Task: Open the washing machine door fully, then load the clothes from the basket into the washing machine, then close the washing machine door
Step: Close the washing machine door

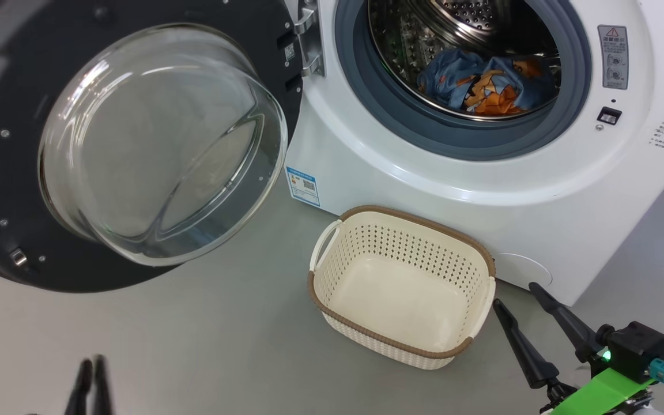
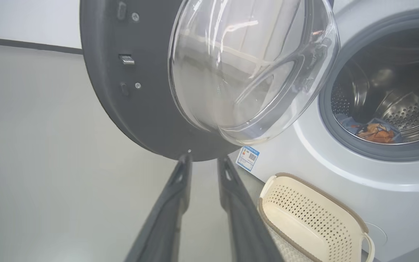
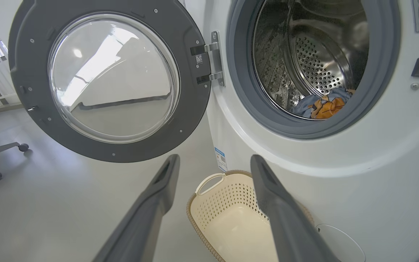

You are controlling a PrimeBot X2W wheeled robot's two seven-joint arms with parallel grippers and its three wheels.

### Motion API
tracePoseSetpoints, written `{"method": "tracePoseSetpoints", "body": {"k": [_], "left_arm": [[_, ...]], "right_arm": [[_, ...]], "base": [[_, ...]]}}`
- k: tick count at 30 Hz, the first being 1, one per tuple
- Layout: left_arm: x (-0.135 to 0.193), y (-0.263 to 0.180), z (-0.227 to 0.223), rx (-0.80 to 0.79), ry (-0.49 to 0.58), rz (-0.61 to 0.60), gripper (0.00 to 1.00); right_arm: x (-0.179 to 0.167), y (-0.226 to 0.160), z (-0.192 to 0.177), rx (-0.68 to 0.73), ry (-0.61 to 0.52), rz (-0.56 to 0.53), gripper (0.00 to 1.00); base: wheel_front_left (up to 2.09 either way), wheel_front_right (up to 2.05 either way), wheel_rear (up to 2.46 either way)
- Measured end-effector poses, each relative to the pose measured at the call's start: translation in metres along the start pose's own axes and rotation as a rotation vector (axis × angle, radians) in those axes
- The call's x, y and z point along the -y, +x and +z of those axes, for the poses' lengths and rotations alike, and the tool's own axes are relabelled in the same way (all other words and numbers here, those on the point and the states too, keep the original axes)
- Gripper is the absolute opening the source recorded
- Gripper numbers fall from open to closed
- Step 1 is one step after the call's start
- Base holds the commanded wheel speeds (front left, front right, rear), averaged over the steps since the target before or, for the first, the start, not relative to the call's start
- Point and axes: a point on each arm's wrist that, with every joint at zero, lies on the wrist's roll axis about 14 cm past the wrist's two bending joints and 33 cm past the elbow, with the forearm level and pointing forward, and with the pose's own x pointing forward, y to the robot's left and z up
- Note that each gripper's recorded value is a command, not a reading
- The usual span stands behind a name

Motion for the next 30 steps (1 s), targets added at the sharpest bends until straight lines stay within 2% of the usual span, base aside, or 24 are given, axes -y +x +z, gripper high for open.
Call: {"method": "tracePoseSetpoints", "body": {"k": [4, 9, 10, 11, 14, 19, 22, 25, 30], "left_arm": [[-0.006, 0.013, 0.043, 0.136, -0.01, -0.014, 0.0], [-0.009, 0.037, 0.13, 0.405, 0.017, -0.034, 0.0], [-0.009, 0.037, 0.13, 0.405, 0.017, -0.034, 0.0], [-0.013, 0.046, 0.16, 0.492, 0.011, -0.031, 0.0], [-0.018, 0.056, 0.186, 0.562, -0.006, -0.025, 0.0], [-0.03, 0.087, 0.232, 0.675, -0.209, -0.023, 0.0], [-0.038, 0.11, 0.245, 0.666, -0.284, -0.033, 0.0], [-0.047, 0.135, 0.245, 0.59, -0.365, -0.027, 0.0], [-0.042, 0.177, 0.211, 0.311, -0.462, -0.046, 0.0]], "right_arm": [[0.011, -0.008, -0.001, -0.001, 0.004, -0.043, 1.0], [0.024, -0.021, -0.007, -0.012, 0.022, -0.102, 1.0], [0.024, -0.021, -0.007, -0.012, 0.022, -0.102, 1.0], [0.028, -0.025, -0.008, -0.015, 0.025, -0.118, 1.0], [0.033, -0.028, -0.009, -0.014, 0.029, -0.135, 1.0], [0.046, -0.034, -0.01, -0.012, 0.03, -0.171, 1.0], [0.051, -0.036, -0.013, -0.017, 0.033, -0.182, 1.0], [0.057, -0.038, -0.016, -0.023, 0.038, -0.194, 1.0], [0.066, -0.041, -0.024, -0.038, 0.049, -0.212, 1.0]], "base": [[0.0, 0.0, 0.0], [0.0, 0.0, 0.0], [0.0, 0.0, 0.0], [0.0, 0.0, 0.0], [0.0, 0.0, 0.0], [0.0, 0.0, 0.0], [0.0, 0.0, 0.0], [0.0, 0.0, 0.0], [0.0, 0.0, 0.0]]}}
